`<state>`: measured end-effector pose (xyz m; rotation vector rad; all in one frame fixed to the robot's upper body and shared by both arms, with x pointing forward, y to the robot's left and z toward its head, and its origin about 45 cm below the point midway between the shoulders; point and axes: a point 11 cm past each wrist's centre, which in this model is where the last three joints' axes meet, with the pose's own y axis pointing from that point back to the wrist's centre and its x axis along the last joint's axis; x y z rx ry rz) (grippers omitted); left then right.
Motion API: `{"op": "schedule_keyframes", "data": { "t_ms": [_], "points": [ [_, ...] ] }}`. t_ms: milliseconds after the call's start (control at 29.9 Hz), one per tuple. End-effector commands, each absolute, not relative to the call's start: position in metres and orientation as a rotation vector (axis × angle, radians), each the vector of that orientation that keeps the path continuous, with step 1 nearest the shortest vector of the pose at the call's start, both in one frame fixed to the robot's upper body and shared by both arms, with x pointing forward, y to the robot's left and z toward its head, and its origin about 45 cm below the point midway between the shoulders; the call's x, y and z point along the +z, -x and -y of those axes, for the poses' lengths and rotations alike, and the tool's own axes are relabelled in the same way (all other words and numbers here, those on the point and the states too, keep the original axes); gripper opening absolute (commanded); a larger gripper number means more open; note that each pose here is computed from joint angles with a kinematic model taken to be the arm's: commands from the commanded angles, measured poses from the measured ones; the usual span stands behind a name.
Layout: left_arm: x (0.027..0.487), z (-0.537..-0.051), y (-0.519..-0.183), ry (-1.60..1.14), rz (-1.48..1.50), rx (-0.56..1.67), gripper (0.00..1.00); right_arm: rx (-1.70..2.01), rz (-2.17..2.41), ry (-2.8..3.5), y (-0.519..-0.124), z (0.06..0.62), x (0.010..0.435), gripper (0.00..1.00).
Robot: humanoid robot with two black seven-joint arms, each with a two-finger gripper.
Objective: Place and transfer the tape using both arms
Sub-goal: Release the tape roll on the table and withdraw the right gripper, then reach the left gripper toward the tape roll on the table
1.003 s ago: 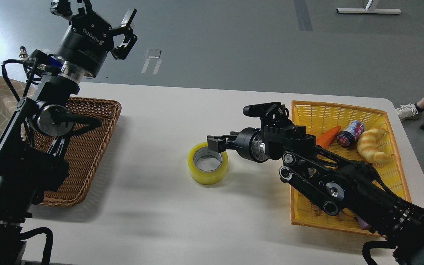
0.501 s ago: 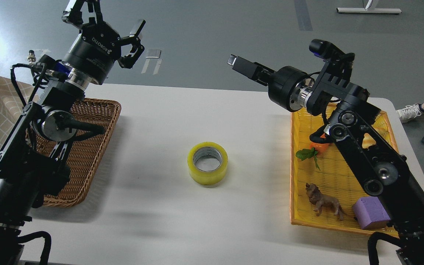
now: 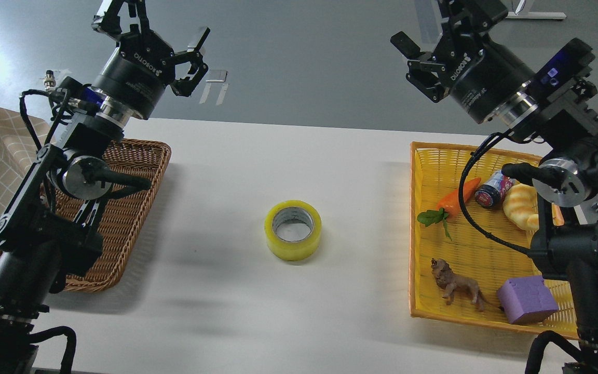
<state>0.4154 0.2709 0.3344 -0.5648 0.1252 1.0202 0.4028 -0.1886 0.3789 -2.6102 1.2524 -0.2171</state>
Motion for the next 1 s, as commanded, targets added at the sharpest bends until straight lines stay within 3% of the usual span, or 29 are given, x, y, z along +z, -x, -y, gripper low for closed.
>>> {"op": "schedule_keyframes", "data": {
  "t_ms": [0, 468, 735, 969],
  "points": [
    [0.334, -0.265, -0.414, 0.583, -0.135, 0.998, 0.98, -0.202, -1.305, 2.545, -0.406, 0.204, 0.385, 1.00],
    [0.333, -0.263, -0.411, 0.634, -0.124, 1.001, 0.98, -0.171, -1.368, 2.508, -0.410, 0.208, 0.384, 1.00],
    [0.358, -0.251, -0.397, 0.660, -0.054, 0.897, 0.98, -0.173, -1.360, 2.515, -0.409, 0.206, 0.383, 1.00],
    [0.345, -0.242, -0.394, 0.564, 0.020, 0.908, 0.98, -0.172, -1.331, 2.549, -0.407, 0.197, 0.379, 1.00]
  ]
}}
